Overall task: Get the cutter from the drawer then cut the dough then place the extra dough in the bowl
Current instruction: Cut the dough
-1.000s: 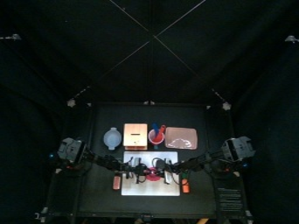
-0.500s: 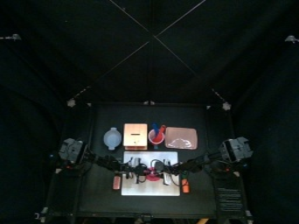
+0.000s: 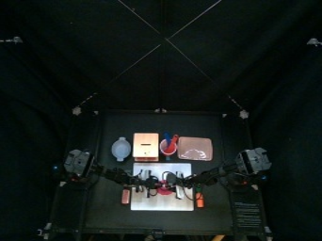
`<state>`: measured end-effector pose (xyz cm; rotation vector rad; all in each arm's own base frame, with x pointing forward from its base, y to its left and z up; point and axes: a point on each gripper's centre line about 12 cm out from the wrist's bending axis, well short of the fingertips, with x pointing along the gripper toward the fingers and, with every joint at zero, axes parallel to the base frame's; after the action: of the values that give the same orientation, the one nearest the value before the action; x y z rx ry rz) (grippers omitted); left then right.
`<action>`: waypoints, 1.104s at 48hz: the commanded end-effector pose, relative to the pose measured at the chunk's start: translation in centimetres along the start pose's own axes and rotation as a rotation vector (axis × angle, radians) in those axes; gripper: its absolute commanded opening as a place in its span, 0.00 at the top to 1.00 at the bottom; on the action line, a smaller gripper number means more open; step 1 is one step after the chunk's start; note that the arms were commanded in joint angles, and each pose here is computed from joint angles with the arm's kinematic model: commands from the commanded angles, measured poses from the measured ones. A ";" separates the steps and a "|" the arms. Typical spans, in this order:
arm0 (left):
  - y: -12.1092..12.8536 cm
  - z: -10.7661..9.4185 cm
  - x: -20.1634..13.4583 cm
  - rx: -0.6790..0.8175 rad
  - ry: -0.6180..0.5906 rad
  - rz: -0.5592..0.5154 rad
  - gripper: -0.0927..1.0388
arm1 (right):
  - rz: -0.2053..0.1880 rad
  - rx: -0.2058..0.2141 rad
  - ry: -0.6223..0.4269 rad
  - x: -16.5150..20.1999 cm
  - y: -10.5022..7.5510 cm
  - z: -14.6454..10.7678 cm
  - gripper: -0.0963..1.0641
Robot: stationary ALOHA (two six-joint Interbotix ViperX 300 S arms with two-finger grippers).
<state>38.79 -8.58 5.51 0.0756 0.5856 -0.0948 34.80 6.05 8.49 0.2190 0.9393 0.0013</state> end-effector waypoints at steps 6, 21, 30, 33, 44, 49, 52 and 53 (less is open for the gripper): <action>-1.4 -3.8 0.4 0.026 0.142 -0.037 0.49 | -0.063 0.024 0.139 2.7 -1.7 -3.6 0.51; -1.5 -4.1 0.3 0.027 0.173 -0.045 0.50 | -0.072 0.029 0.143 2.7 -2.1 -3.7 0.51; -1.8 -4.1 0.1 0.031 0.179 -0.053 0.50 | -0.091 0.033 0.154 2.7 -2.8 -3.8 0.51; -2.2 -3.9 -0.1 0.038 0.177 -0.063 0.50 | -0.098 0.032 0.155 2.6 -3.1 -3.7 0.51; -3.1 -2.9 -0.8 0.049 0.165 -0.089 0.50 | -0.132 0.015 0.162 2.3 -4.3 -3.3 0.51; -3.5 -2.7 -1.1 0.053 0.163 -0.099 0.50 | -0.144 0.010 0.163 2.2 -4.6 -3.1 0.51; -3.7 -2.8 -1.1 0.055 0.168 -0.102 0.50 | -0.145 0.011 0.160 2.1 -4.7 -3.0 0.51; -3.8 -2.8 -1.1 0.056 0.169 -0.104 0.50 | -0.145 0.010 0.160 2.1 -4.7 -3.0 0.51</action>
<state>38.41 -9.13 5.56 0.0694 0.6374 -0.1149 34.87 4.96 7.93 0.1635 0.9596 -0.0061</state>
